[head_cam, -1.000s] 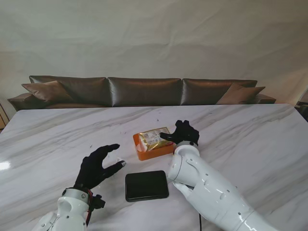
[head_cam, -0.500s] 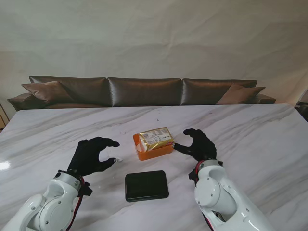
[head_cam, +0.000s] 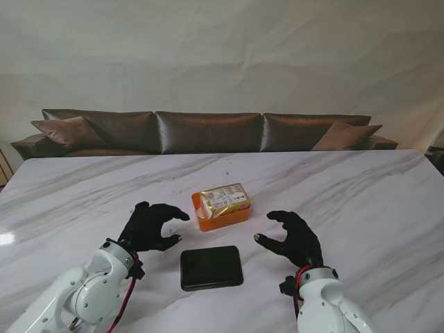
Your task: Refill a tissue box and feed the first sheet
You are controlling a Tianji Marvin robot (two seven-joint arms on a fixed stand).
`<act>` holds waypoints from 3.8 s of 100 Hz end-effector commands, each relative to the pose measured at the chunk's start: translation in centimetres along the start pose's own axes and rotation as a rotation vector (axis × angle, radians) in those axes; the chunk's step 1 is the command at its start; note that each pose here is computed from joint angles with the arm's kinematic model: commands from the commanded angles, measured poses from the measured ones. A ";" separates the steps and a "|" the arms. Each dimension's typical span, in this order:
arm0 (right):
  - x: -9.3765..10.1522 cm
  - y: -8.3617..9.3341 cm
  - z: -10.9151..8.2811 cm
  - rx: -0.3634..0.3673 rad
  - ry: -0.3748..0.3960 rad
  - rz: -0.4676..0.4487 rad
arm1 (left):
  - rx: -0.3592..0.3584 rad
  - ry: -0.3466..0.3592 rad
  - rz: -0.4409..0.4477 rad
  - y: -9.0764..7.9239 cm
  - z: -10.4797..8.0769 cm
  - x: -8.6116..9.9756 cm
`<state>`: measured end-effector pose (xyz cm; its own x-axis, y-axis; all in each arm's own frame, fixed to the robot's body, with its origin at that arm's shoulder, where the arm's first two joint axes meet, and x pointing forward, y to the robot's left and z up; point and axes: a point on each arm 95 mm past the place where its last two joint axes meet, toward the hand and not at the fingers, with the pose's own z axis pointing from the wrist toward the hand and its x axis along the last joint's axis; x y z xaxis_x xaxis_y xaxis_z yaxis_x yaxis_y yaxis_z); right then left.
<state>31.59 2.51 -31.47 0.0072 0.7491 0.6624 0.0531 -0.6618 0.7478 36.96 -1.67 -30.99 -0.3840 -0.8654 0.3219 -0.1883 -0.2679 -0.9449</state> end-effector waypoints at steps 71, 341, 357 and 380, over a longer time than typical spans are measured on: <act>-0.1 -1.2 -2.6 -0.017 0.031 0.044 | 0.038 0.028 -0.047 3.8 5.4 -2.9; -0.7 -2.0 -2.0 -0.032 -0.027 0.124 | -0.239 0.098 0.352 3.9 11.7 -3.7; -0.7 -1.9 -2.1 -0.036 -0.028 0.128 | -0.224 0.096 0.362 4.1 11.6 -3.6; -0.7 -1.8 -2.2 -0.038 -0.033 0.132 | -0.172 0.098 0.398 4.2 11.7 -3.2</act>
<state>29.46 2.95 -33.16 0.0420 0.6610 0.7492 0.0008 -0.7499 0.6615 48.09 -4.61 -36.82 -0.5398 -0.8407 -0.0416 -0.1492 0.1442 -0.9782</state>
